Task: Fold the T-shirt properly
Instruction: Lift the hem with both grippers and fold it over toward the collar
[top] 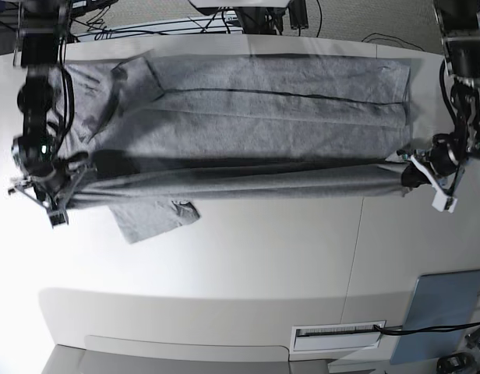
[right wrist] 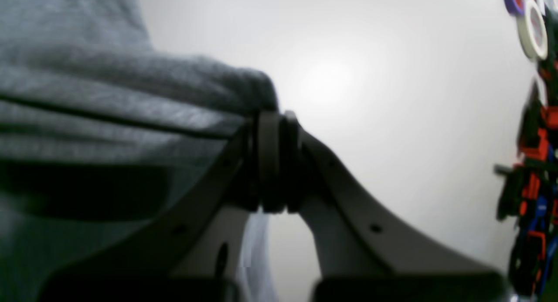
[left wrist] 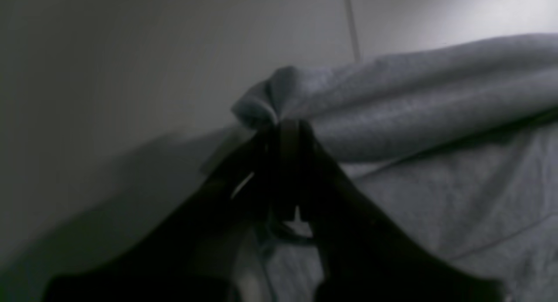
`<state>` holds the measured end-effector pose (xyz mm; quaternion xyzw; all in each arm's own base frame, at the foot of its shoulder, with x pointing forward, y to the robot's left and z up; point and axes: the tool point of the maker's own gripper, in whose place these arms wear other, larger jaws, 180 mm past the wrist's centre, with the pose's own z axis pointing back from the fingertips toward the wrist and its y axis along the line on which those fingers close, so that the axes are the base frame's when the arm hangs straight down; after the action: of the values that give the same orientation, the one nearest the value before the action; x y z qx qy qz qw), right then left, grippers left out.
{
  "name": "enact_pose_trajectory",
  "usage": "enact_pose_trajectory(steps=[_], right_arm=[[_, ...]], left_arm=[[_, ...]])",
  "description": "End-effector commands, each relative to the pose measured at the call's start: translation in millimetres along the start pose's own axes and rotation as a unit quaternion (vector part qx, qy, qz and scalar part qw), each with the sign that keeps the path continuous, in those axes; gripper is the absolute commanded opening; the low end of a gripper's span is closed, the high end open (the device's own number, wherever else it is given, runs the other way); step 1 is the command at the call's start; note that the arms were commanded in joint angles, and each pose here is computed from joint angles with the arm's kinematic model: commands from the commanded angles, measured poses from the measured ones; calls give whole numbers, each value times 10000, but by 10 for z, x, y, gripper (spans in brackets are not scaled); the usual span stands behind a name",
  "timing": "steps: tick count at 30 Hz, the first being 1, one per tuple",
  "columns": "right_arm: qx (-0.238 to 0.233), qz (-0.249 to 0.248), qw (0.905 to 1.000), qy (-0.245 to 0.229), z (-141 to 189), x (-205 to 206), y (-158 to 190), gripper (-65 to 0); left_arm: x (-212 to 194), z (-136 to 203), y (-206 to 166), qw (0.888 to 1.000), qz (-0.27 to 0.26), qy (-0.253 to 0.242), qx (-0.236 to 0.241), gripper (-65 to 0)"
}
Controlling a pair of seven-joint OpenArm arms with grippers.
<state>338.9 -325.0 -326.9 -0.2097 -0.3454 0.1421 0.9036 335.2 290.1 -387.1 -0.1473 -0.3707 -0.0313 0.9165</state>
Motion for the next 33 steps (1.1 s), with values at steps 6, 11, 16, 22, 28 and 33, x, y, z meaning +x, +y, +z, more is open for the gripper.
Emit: enact_pose_trajectory(steps=[6,11,16,22,28,33], right_arm=[[-373,138,9991,-135,405,-162,-136,-650],[-406,241,9988,-119,679,-362,-75,-650],[-389,356,9985,162,749,-625,-29,-650],[-447,536,9963,511,799,-899,-2,-650],[-453,484,9952,720,747,-1044,-14,-650],[-426,404,9933,999,628,-1256,-32,-650]], left_arm=[[31,419,66,9992,-10,-340,-186,-650],[-284,487,80,9997,158,-80,-171,-650],[-412,512,67,9994,267,-25,-204,-650],[-472,514,64,9994,266,127,-206,-650],[-580,518,134,9991,78,419,-16,-650],[-601,520,134,9988,71,488,-17,-650]])
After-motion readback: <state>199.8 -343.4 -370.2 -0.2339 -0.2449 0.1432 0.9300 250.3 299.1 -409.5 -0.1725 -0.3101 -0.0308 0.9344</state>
